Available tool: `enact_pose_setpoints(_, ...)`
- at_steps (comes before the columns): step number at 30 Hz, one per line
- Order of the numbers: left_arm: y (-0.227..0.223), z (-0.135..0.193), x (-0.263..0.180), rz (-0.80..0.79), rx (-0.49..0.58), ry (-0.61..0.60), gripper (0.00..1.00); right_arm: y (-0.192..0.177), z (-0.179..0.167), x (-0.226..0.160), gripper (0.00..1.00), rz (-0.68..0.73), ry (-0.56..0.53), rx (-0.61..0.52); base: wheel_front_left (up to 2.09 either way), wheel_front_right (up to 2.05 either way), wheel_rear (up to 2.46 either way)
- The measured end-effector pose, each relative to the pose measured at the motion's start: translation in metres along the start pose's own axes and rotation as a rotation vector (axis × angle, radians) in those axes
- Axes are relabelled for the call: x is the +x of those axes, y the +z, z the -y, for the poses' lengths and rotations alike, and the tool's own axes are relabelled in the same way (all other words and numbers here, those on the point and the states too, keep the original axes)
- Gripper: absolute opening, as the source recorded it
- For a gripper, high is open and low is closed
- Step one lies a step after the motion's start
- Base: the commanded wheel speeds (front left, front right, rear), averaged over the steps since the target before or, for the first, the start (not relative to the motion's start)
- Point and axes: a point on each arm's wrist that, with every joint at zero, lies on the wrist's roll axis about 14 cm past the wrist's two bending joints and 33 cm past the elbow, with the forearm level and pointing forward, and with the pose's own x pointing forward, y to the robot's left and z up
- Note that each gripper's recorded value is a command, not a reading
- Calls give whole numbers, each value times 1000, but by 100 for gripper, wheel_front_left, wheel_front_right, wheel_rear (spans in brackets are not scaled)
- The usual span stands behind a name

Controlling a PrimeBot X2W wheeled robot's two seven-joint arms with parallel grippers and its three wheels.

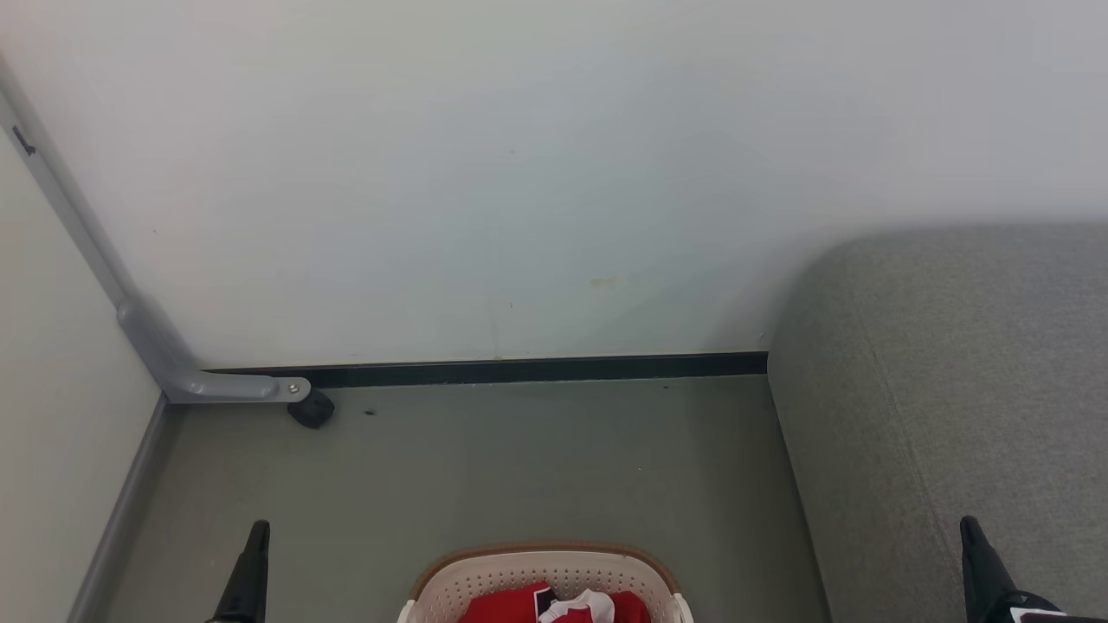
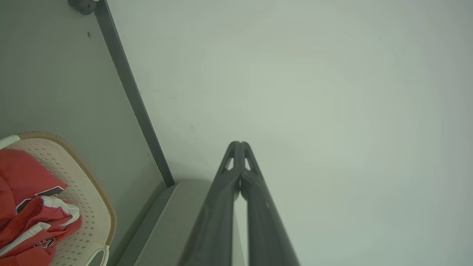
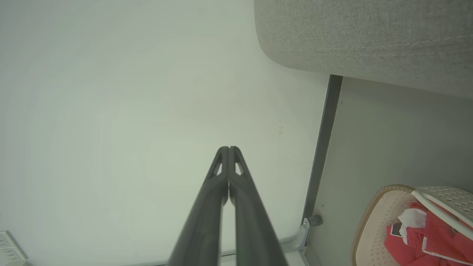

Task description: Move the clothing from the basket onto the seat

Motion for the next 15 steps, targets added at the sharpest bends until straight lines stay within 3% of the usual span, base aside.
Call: enact_pose_setpoints(15,0,0,0,0,0,0,0,0,0,0,0,0,0,0,0,0,0)
